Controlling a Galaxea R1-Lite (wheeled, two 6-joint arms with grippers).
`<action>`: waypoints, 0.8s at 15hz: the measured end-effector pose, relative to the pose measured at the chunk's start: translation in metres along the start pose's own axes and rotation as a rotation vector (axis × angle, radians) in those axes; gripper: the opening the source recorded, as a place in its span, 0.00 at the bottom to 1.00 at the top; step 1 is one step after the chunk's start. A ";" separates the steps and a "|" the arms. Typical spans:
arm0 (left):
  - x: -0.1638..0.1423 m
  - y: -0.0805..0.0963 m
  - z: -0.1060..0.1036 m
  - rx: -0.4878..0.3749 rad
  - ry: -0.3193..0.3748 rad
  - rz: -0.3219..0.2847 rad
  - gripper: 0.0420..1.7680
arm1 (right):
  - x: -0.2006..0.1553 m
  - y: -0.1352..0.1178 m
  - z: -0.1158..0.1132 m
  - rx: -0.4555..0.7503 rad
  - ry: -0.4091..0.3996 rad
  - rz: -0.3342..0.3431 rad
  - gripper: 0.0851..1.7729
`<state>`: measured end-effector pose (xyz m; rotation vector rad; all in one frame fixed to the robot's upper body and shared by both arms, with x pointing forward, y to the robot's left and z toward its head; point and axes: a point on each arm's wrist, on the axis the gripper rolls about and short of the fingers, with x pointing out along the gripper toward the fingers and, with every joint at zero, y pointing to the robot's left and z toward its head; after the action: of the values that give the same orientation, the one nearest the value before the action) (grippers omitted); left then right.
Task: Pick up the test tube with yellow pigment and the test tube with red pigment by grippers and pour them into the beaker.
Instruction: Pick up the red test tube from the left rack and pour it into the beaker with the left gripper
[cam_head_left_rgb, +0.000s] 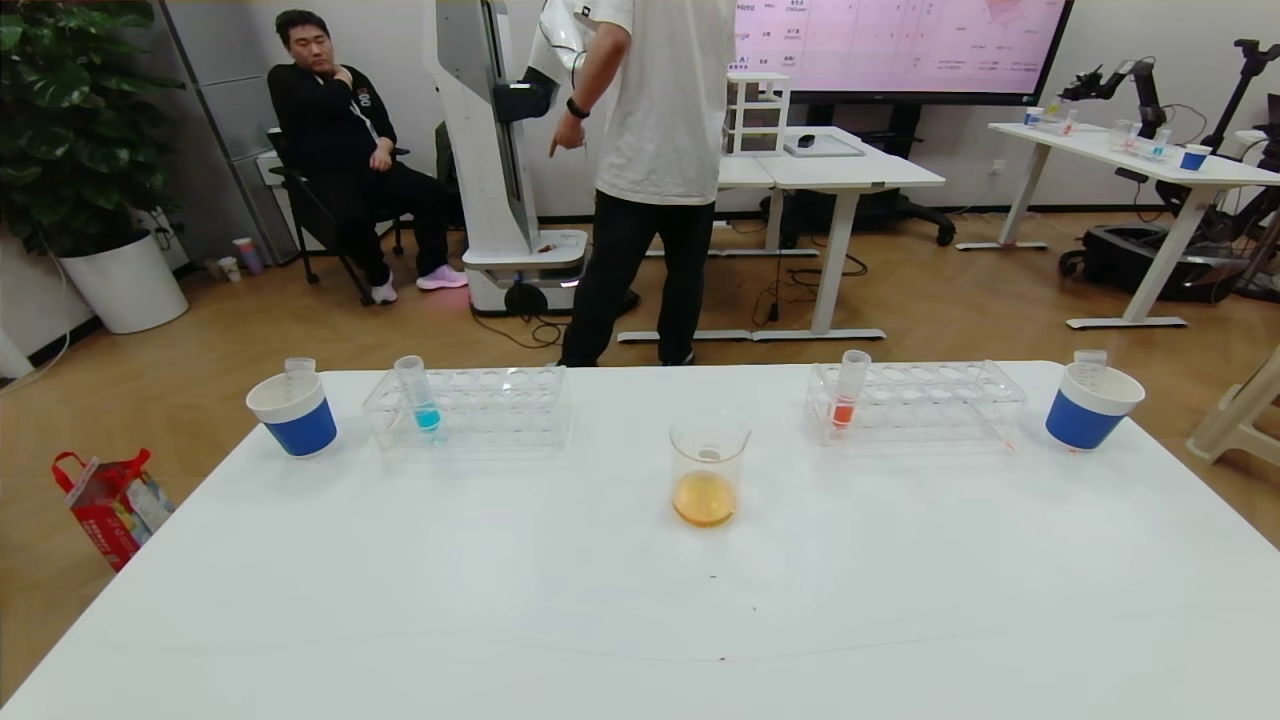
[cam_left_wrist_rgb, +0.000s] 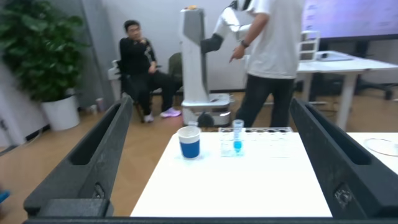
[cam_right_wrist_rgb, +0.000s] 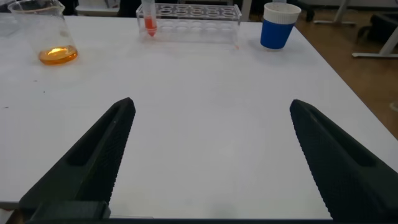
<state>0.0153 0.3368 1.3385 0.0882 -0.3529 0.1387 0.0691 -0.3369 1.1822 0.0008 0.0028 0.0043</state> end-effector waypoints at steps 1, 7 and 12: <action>-0.010 -0.001 -0.007 -0.008 -0.031 -0.061 0.99 | 0.000 0.000 0.000 0.000 0.000 0.000 0.98; -0.004 -0.013 -0.088 -0.035 -0.012 -0.133 0.99 | 0.000 0.000 0.000 0.001 0.000 0.000 0.98; -0.006 -0.021 -0.161 -0.022 0.348 -0.170 0.99 | 0.000 0.000 0.000 0.001 0.000 0.000 0.98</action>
<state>0.0679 0.3331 1.1845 0.0702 0.0010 -0.0188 0.0691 -0.3369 1.1822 0.0017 0.0028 0.0047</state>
